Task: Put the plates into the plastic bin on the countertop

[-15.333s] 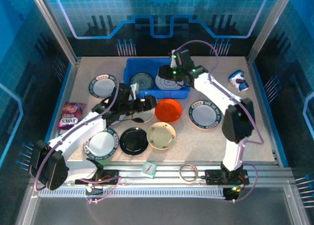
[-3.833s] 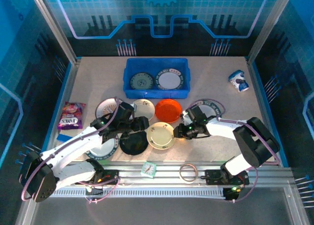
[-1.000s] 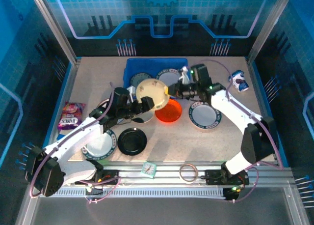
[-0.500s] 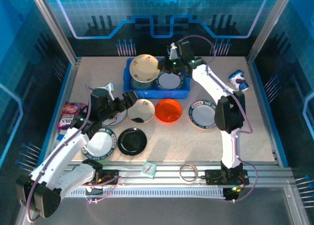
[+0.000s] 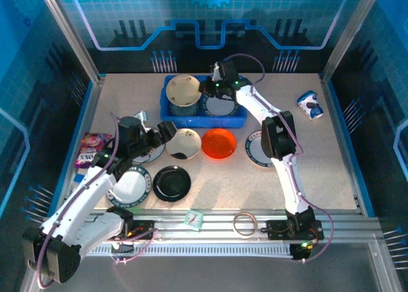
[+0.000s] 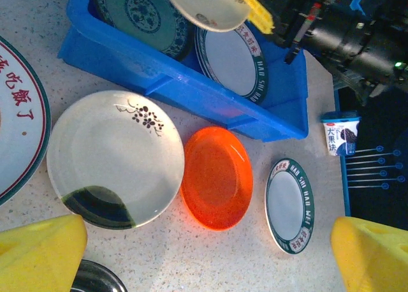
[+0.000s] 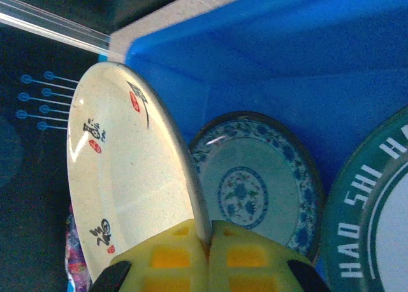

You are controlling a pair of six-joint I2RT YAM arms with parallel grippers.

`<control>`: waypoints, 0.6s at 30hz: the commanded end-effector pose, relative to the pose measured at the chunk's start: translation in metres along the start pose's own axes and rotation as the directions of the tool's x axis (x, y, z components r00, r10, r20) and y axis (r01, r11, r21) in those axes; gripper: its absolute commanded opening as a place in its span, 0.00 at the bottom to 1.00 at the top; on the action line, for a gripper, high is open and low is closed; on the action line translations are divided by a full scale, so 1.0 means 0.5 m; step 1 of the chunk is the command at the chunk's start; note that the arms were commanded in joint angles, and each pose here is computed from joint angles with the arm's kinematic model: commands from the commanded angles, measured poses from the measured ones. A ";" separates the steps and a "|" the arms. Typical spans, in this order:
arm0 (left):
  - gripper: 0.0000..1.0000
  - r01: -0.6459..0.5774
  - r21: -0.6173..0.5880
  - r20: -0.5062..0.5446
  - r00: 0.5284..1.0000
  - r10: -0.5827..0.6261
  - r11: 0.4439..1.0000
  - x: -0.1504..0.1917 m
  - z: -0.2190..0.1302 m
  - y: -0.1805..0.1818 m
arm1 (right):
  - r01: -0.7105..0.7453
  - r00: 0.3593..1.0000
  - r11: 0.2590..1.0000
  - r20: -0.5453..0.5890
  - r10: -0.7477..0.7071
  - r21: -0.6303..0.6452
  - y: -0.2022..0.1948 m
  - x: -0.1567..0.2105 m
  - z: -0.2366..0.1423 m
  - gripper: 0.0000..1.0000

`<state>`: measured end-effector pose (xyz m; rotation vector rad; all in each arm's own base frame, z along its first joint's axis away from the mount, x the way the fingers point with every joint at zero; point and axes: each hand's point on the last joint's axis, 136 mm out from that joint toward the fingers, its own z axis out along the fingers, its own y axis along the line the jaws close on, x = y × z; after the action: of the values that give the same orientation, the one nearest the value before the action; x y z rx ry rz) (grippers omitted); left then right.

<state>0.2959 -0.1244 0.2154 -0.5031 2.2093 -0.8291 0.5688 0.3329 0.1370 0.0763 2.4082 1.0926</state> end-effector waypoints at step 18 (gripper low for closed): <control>0.99 0.026 -0.042 -0.041 0.999 -0.028 0.999 0.030 0.023 0.045 | -0.005 0.997 0.995 -0.074 0.013 0.103 -0.074 0.046 0.094 0.00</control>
<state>0.2914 -0.1229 0.1900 -0.5279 2.2644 -0.8123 0.5796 0.3362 0.0803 0.1099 2.5130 0.9977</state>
